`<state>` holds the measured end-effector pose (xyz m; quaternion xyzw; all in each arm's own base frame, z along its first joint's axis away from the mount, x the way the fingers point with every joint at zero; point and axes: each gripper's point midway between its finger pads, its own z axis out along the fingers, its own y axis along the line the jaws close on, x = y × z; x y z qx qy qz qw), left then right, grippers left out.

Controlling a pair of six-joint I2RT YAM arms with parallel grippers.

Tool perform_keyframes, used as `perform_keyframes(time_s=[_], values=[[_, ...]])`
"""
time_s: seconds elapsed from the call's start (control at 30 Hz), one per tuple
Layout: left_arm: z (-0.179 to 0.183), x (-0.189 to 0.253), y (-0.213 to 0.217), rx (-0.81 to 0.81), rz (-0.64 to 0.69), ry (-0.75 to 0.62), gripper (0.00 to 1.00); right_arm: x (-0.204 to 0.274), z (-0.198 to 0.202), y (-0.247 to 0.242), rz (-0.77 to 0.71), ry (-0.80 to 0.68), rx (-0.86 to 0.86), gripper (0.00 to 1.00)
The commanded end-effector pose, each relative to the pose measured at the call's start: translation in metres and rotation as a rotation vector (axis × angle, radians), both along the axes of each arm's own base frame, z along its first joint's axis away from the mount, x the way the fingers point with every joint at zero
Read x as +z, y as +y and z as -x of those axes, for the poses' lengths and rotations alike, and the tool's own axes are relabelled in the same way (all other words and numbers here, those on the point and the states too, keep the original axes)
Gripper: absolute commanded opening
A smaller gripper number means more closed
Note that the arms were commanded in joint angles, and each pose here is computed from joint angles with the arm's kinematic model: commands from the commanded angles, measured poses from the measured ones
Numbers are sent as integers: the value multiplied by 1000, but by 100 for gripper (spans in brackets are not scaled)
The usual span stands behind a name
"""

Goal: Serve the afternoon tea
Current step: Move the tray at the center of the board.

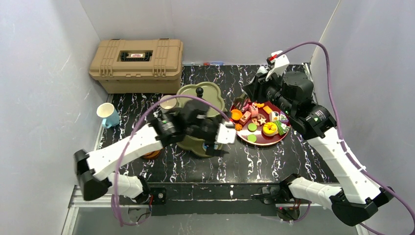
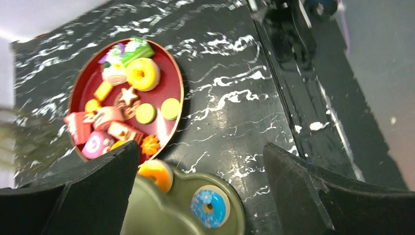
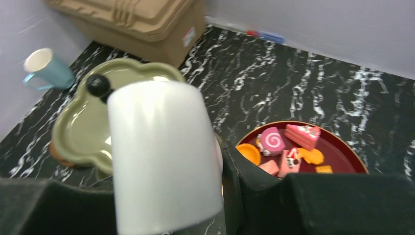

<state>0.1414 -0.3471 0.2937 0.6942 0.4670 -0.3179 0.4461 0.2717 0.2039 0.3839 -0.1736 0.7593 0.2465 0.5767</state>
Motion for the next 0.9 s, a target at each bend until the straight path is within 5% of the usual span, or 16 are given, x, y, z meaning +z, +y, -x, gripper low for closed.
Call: perform_keyframes(time_s=[0.0, 0.43, 0.6, 0.87], values=[[3, -51, -30, -166, -125, -140, 93, 38, -14, -36, -59, -129, -213, 4], [-54, -182, -118, -167, -228, -331, 72, 41, -26, -64, -39, -163, -381, 4], [-78, -204, -137, -125, -254, -396, 49, 26, -36, -64, -7, -147, -411, 4], [-102, -223, -149, -37, -297, -398, 34, 14, -40, -61, -6, -144, -409, 4]])
